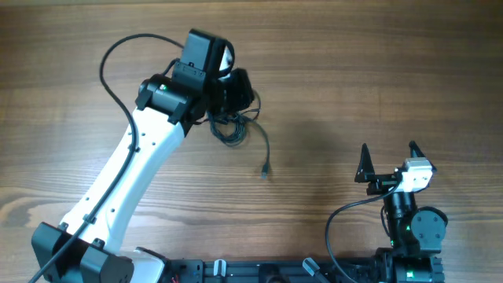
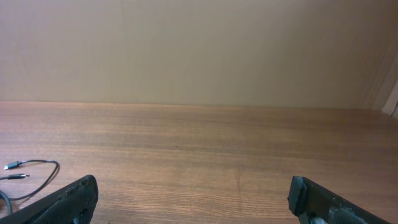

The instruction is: Untangle cables

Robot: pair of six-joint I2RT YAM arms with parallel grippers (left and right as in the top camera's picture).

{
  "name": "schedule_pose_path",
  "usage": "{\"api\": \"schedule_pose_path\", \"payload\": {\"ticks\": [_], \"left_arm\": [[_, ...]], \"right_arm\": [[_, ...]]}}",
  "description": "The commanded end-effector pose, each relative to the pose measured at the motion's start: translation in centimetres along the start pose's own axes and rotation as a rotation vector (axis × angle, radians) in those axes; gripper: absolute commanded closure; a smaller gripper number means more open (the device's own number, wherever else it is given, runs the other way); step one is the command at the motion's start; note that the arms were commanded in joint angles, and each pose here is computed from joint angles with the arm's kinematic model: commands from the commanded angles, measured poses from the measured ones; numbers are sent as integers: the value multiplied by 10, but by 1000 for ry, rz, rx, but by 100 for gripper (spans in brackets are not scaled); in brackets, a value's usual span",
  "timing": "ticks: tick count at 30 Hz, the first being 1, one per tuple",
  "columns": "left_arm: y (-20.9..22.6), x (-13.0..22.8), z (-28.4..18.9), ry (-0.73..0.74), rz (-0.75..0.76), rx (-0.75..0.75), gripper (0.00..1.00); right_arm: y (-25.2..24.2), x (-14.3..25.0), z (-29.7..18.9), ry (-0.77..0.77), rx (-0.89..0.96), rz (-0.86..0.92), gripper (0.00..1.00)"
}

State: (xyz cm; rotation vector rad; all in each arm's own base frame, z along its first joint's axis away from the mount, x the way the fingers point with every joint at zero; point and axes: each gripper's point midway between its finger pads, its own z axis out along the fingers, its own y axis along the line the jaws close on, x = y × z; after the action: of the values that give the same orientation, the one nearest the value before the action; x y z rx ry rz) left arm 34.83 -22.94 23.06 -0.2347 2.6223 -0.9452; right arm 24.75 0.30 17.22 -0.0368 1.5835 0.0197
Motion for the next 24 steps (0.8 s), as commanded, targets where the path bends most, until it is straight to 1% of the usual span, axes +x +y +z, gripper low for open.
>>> {"api": "schedule_pose_path", "payload": {"ticks": [1, 2, 3, 4, 6, 7, 8, 10, 12, 13, 14, 16, 19, 20, 21, 22, 24], "left_arm": [[-71, 18, -34, 207, 68, 463, 96], [-79, 15, -43, 217, 92, 531, 96], [-82, 12, -49, 215, 106, 565, 96], [-80, 5, -52, 200, 106, 575, 96], [-63, -12, -52, 147, 64, 526, 96], [-48, -22, -49, 105, 22, 464, 96], [-26, -34, -45, 51, -28, 369, 96], [33, -55, -38, -78, -150, 99, 96], [93, -61, -43, -183, -279, -188, 96], [113, -60, -47, -211, -320, -291, 96], [122, -58, -50, -219, -332, -340, 96], [129, -50, -51, -199, -343, -378, 96], [124, -44, -48, -164, -341, -354, 96], [122, -43, -47, -157, -340, -345, 94], [120, -42, -46, -153, -337, -338, 91], [120, -42, -46, -154, -336, -338, 85], [120, -43, -46, -154, -332, -339, 67]], "right_arm": [[-3, -1, 0, -5, 14, 13, 0], [-3, -1, 0, -5, 14, 13, 0], [-3, -1, 0, -5, 14, 13, 0], [-3, -1, 0, -5, 14, 13, 0], [-3, -1, 0, -5, 14, 13, 0], [-3, -1, 0, -5, 14, 13, 0], [-3, -1, 0, -5, 14, 13, 0], [-3, -1, 0, -5, 14, 13, 0], [-3, -1, 0, -5, 14, 13, 0], [-3, -1, 0, -5, 14, 13, 0], [-3, -1, 0, -5, 14, 13, 0], [-3, -1, 0, -5, 14, 13, 0], [-3, -1, 0, -5, 14, 13, 0], [-3, -1, 0, -5, 14, 13, 0], [-3, -1, 0, -5, 14, 13, 0], [-3, -1, 0, -5, 14, 13, 0], [-3, -1, 0, -5, 14, 13, 0]]}}
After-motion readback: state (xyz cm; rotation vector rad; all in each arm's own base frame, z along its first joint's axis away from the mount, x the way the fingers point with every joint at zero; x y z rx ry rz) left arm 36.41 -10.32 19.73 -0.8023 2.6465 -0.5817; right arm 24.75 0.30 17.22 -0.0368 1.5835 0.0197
